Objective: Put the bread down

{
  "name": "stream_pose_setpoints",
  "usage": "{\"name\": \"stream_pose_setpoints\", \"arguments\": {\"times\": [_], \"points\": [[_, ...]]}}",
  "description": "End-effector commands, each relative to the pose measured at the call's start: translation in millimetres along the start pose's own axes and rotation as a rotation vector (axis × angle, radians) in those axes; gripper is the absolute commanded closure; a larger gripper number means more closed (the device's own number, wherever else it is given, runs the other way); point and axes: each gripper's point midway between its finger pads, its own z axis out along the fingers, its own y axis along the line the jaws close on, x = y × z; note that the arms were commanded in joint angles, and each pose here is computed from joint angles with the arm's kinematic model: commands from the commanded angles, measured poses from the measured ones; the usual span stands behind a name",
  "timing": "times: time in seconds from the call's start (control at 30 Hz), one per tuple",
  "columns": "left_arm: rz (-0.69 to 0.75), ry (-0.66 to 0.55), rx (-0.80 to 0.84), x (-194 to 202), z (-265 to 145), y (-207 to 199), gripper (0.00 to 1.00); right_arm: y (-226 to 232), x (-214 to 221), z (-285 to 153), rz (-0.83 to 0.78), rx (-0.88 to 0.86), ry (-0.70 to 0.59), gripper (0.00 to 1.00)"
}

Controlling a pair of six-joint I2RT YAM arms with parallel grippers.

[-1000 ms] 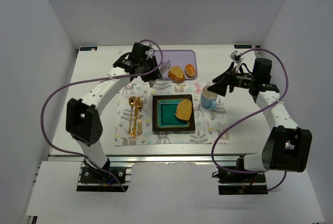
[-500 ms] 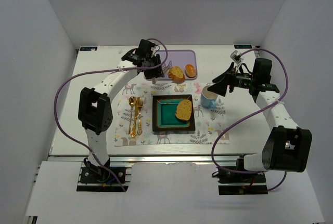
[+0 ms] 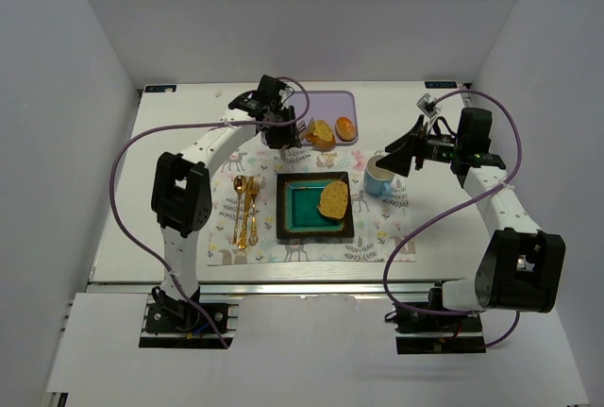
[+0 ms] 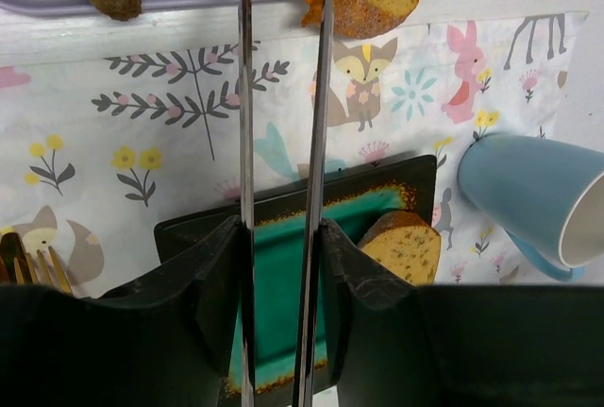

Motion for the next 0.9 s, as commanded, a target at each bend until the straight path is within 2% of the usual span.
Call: {"name": "stream_pose_setpoints", "arguments": {"times": [0.0, 0.27, 0.43, 0.47, 0.67, 0.77, 0.87], "points": [[0.022, -0.012, 0.049, -10, -12, -12, 0.55, 2, -4, -2, -0.024, -0.012, -0.014, 0.11], [0.026, 0.021, 0.062, -3, -9, -13, 0.79, 2, -3, -2, -0.023, -0.012, -0.014, 0.11], [0.027, -0.059, 0.106, -22, -27, -22, 0.92, 4, -4, -3, -0.027, -0.015, -0.016, 0.11], [0.024, -0.091, 0.124, -29, -31, -25, 0.99, 4, -4, -3, -0.027, -0.015, -0.016, 0.11], [-0.007, -0.267, 0.262, -68, -89, -50, 1.0, 5, -3, -3, -0.027, -0.014, -0.015, 0.11], [-0.003, -0.281, 0.32, -65, -112, -57, 1.0, 5, -3, -4, -0.027, -0.014, -0.016, 0.11], [0.032, -0.227, 0.347, -40, -125, -55, 1.0, 5, -5, -4, -0.031, -0.016, -0.016, 0.11]]}}
